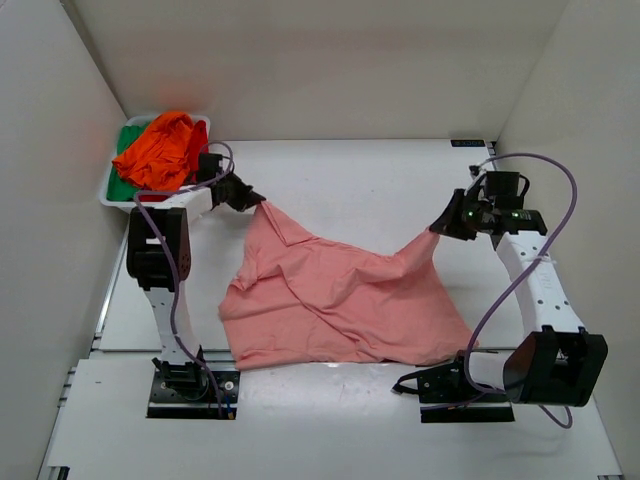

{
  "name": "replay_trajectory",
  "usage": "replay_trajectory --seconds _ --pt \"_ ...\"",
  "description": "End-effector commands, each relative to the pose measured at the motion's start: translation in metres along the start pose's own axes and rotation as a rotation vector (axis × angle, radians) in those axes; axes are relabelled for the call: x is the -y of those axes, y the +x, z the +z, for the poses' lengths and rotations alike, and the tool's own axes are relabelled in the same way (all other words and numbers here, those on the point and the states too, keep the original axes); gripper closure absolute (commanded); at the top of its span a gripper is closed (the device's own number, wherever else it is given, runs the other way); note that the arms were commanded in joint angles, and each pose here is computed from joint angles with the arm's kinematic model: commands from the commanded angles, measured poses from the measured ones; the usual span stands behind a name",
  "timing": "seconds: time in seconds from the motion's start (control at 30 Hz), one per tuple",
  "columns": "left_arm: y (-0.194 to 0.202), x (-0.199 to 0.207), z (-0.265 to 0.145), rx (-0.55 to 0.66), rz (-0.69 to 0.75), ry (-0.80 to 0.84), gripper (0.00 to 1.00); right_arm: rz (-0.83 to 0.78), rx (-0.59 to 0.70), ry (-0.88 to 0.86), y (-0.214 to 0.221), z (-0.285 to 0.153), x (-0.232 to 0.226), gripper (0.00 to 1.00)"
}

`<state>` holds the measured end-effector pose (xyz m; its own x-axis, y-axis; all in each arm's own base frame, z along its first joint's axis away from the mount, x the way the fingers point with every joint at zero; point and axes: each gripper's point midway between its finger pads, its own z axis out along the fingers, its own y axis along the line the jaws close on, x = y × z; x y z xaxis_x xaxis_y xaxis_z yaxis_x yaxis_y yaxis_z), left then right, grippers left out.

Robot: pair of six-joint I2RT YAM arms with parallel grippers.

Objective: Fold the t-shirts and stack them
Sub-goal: Flatten out the tshirt

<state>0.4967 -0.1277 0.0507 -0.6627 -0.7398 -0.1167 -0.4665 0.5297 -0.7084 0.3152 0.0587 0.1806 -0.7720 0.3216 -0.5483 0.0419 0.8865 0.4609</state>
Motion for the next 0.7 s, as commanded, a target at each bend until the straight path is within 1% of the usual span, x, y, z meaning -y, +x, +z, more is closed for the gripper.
replay_trajectory --seconds 0.0,0.03,0.07,0.1,0.13,0.17,0.2,0.23,0.27,0.3,0.33,0.37,0.4,0.43,0.47,0.53,0.57,0.67 --pt "-0.008 0.143 -0.098 0.100 0.168 0.312 1.00 -0.079 0.197 -0.092 -0.048 -0.050 -0.040 1.00" --pt "-0.009 0.154 -0.111 0.113 0.177 0.341 1.00 -0.104 0.239 -0.120 -0.057 -0.064 -0.050 1.00" --pt "-0.002 0.173 -0.136 0.122 0.194 0.392 1.00 -0.134 0.305 -0.145 -0.070 -0.082 -0.061 1.00" --pt "-0.001 0.195 -0.169 0.149 0.211 0.461 1.00 -0.152 0.324 -0.190 -0.068 -0.093 -0.072 0.99" --pt "0.003 0.211 -0.199 0.167 0.221 0.514 1.00 -0.175 0.383 -0.225 -0.078 -0.114 -0.083 1.00" --pt "0.002 0.217 -0.215 0.190 0.233 0.540 1.00 -0.197 0.433 -0.245 -0.087 -0.131 -0.090 1.00" --pt "0.005 0.234 -0.253 0.232 0.263 0.606 1.00 -0.223 0.469 -0.285 -0.088 -0.146 -0.100 1.00" --pt "0.009 0.246 -0.291 0.286 0.290 0.656 1.00 -0.249 0.529 -0.303 -0.093 -0.168 -0.108 1.00" --pt "0.005 0.258 -0.320 0.352 0.309 0.697 1.00 -0.277 0.590 -0.318 -0.100 -0.188 -0.116 1.00" --pt "0.010 0.263 -0.356 0.400 0.331 0.733 1.00 -0.298 0.630 -0.335 -0.104 -0.203 -0.125 1.00" --pt "0.012 0.274 -0.398 0.477 0.364 0.766 1.00 -0.313 0.684 -0.329 -0.107 -0.219 -0.129 1.00" --pt "0.014 0.287 -0.437 0.564 0.408 0.803 1.00 -0.336 0.722 -0.360 -0.107 -0.235 -0.140 1.00" --pt "0.015 0.286 -0.452 0.587 0.411 0.791 1.00 -0.356 0.774 -0.384 -0.113 -0.254 -0.149 1.00" --pt "0.020 0.294 -0.481 0.629 0.442 0.818 1.00 -0.360 0.803 -0.383 -0.114 -0.264 -0.151 1.00" --pt "0.033 0.303 -0.506 0.635 0.466 0.861 1.00 -0.388 0.855 -0.419 -0.112 -0.288 -0.165 1.00" --pt "0.051 0.311 -0.533 0.632 0.499 0.916 1.00 -0.411 0.924 -0.424 -0.111 -0.316 -0.175 1.00" --pt "0.063 0.313 -0.548 0.620 0.509 0.953 1.00 -0.405 0.931 -0.428 -0.110 -0.321 -0.177 0.99" --pt "0.080 0.312 -0.572 0.641 0.525 1.014 1.00 -0.468 0.998 -0.434 -0.104 -0.350 -0.192 1.00"
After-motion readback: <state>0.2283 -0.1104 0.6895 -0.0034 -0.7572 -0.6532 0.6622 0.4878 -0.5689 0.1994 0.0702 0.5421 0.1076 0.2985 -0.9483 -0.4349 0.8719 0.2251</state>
